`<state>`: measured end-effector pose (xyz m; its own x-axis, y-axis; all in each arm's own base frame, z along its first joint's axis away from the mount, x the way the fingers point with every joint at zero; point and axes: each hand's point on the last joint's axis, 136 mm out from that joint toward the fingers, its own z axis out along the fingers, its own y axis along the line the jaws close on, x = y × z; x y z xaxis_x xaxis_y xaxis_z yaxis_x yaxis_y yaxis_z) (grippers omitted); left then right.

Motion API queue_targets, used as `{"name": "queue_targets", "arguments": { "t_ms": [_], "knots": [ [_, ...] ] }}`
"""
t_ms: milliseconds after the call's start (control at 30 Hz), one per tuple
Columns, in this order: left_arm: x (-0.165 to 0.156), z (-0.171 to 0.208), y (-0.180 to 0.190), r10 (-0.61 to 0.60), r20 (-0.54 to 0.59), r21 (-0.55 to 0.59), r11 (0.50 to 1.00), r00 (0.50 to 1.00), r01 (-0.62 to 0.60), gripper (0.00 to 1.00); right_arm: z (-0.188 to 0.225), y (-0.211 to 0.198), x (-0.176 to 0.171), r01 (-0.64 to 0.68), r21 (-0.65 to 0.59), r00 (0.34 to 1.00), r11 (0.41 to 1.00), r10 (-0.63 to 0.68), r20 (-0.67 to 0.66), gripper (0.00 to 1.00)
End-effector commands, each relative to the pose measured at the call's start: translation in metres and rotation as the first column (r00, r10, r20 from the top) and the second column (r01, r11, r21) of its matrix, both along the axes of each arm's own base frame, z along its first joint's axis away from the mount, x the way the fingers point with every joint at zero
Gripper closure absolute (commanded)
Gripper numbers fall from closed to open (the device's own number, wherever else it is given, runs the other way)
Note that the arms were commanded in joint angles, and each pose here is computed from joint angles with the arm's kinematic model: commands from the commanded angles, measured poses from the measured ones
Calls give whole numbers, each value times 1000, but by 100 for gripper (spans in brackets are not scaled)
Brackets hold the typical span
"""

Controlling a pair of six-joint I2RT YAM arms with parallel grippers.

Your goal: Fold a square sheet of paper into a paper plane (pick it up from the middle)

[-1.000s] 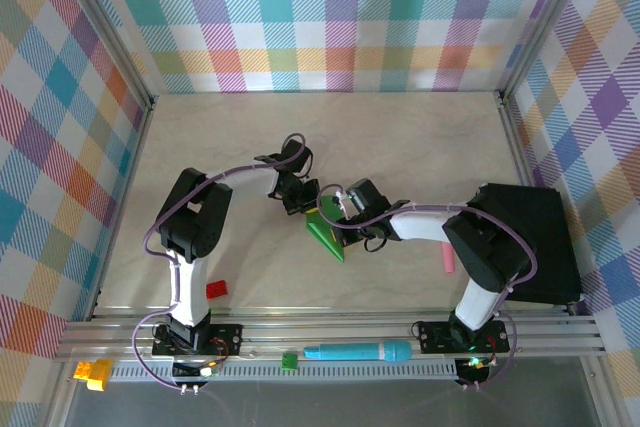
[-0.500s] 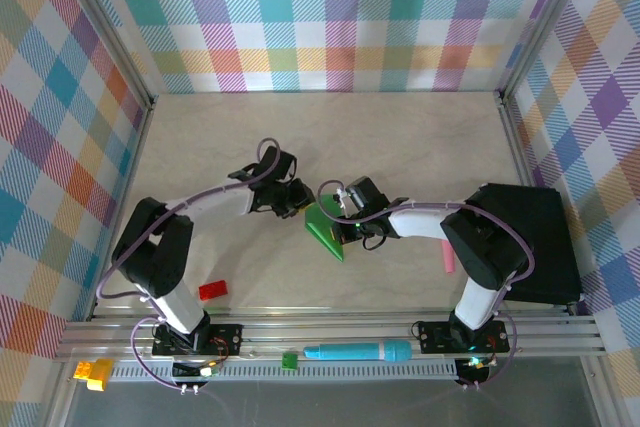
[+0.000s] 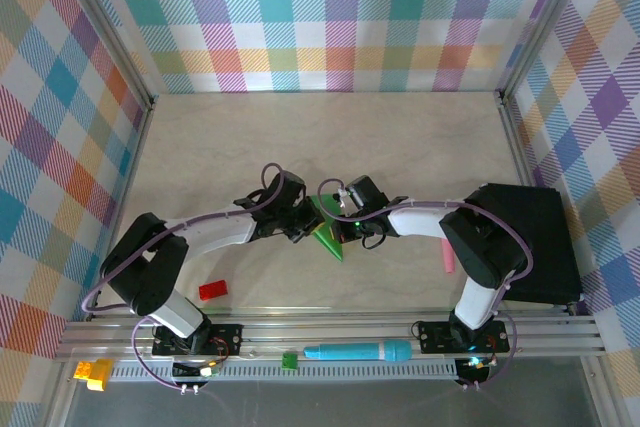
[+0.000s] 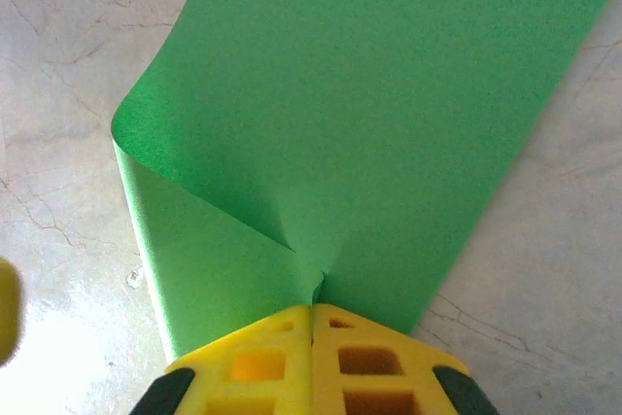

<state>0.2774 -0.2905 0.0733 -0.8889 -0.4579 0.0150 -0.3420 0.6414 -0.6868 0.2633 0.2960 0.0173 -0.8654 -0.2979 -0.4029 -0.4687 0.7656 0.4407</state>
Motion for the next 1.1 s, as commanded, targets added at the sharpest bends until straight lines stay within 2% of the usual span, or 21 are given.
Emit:
{"name": "queue_targets", "arguments": {
  "t_ms": [0, 367, 1067],
  "knots": [
    [-1, -11, -11, 12, -27, -21, 1000, 1000, -13, 93, -33, -22, -18, 21, -113, 994, 993, -33, -108, 100],
    [-7, -41, -2, 25, -73, 49, 999, 997, -22, 95, -35, -23, -17, 22, -121, 993, 992, -36, -110, 100],
    [-13, -57, 6, 34, -95, 94, 995, 995, -25, 96, -37, -24, -18, 23, -125, 992, 992, -38, -118, 100]
  ]
}}
